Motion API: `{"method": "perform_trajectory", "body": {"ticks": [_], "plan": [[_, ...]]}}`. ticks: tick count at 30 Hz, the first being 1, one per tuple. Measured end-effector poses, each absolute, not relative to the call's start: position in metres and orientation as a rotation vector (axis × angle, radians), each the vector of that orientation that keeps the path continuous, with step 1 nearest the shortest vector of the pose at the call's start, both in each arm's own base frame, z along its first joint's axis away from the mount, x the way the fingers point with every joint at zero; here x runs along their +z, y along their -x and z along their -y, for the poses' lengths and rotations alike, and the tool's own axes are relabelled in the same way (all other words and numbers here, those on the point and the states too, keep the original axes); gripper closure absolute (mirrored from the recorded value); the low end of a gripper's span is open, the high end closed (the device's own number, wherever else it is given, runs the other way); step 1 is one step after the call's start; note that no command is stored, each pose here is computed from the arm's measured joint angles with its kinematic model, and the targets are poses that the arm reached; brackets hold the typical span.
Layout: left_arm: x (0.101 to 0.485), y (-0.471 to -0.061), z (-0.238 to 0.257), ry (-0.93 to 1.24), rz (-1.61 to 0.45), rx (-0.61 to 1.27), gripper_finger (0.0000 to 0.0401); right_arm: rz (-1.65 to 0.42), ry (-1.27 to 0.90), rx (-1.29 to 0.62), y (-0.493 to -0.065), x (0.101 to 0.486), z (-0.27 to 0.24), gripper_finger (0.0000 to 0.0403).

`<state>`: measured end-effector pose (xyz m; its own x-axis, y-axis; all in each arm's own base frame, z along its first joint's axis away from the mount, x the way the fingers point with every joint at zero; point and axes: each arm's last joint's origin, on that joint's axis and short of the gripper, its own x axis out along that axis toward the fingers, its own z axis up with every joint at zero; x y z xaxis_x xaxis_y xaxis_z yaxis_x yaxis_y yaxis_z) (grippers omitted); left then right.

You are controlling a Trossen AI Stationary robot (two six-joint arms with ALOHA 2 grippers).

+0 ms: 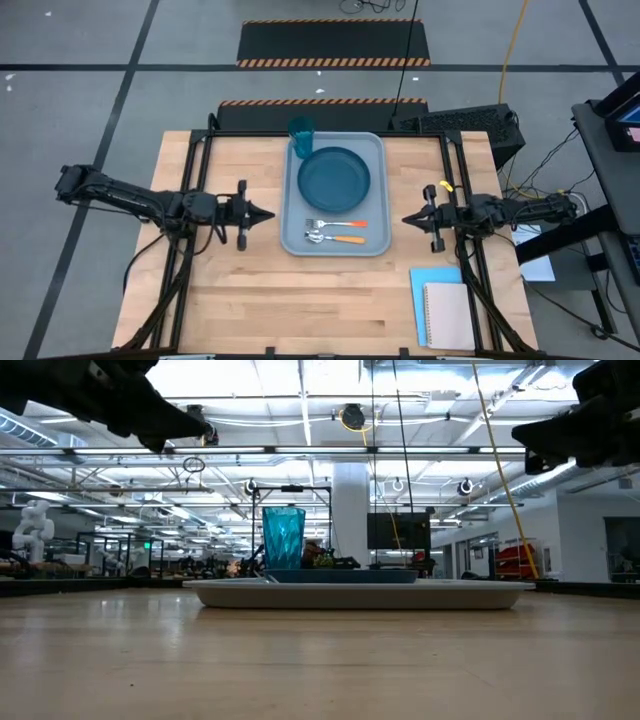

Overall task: Pick and place plate/cup/fork/spoon on tray
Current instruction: Return to Home Position

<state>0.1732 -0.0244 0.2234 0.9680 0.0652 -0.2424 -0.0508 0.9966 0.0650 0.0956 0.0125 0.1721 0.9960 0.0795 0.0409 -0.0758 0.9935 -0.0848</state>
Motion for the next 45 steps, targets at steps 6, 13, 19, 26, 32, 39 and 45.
{"method": "perform_trajectory", "body": {"ticks": [6, 13, 19, 26, 32, 39, 45], "plan": [[0.225, -0.171, 0.026, -0.071, -0.235, 0.043, 0.0391, -0.013, 0.093, 0.081, -0.096, 0.167, -0.013, 0.0403], [0.210, -0.162, 0.025, -0.094, -0.180, 0.028, 0.0391, 0.024, 0.090, 0.075, -0.096, 0.170, -0.013, 0.0403], [0.203, -0.149, 0.023, -0.114, -0.107, 0.014, 0.0391, 0.079, 0.083, 0.070, -0.096, 0.176, -0.012, 0.0403], [0.201, -0.138, 0.020, -0.149, -0.048, -0.049, 0.0391, 0.080, 0.083, 0.070, -0.096, 0.176, -0.012, 0.0403], [0.201, -0.136, 0.017, -0.173, -0.047, -0.059, 0.0391, 0.082, 0.083, 0.070, -0.096, 0.176, -0.012, 0.0403], [0.198, -0.136, 0.015, -0.164, -0.077, -0.052, 0.0391, 0.083, 0.082, 0.071, -0.096, 0.176, -0.012, 0.0403], [0.198, -0.136, 0.016, -0.151, -0.076, -0.078, 0.0391, 0.085, 0.082, 0.071, -0.096, 0.176, -0.012, 0.0403]]}}
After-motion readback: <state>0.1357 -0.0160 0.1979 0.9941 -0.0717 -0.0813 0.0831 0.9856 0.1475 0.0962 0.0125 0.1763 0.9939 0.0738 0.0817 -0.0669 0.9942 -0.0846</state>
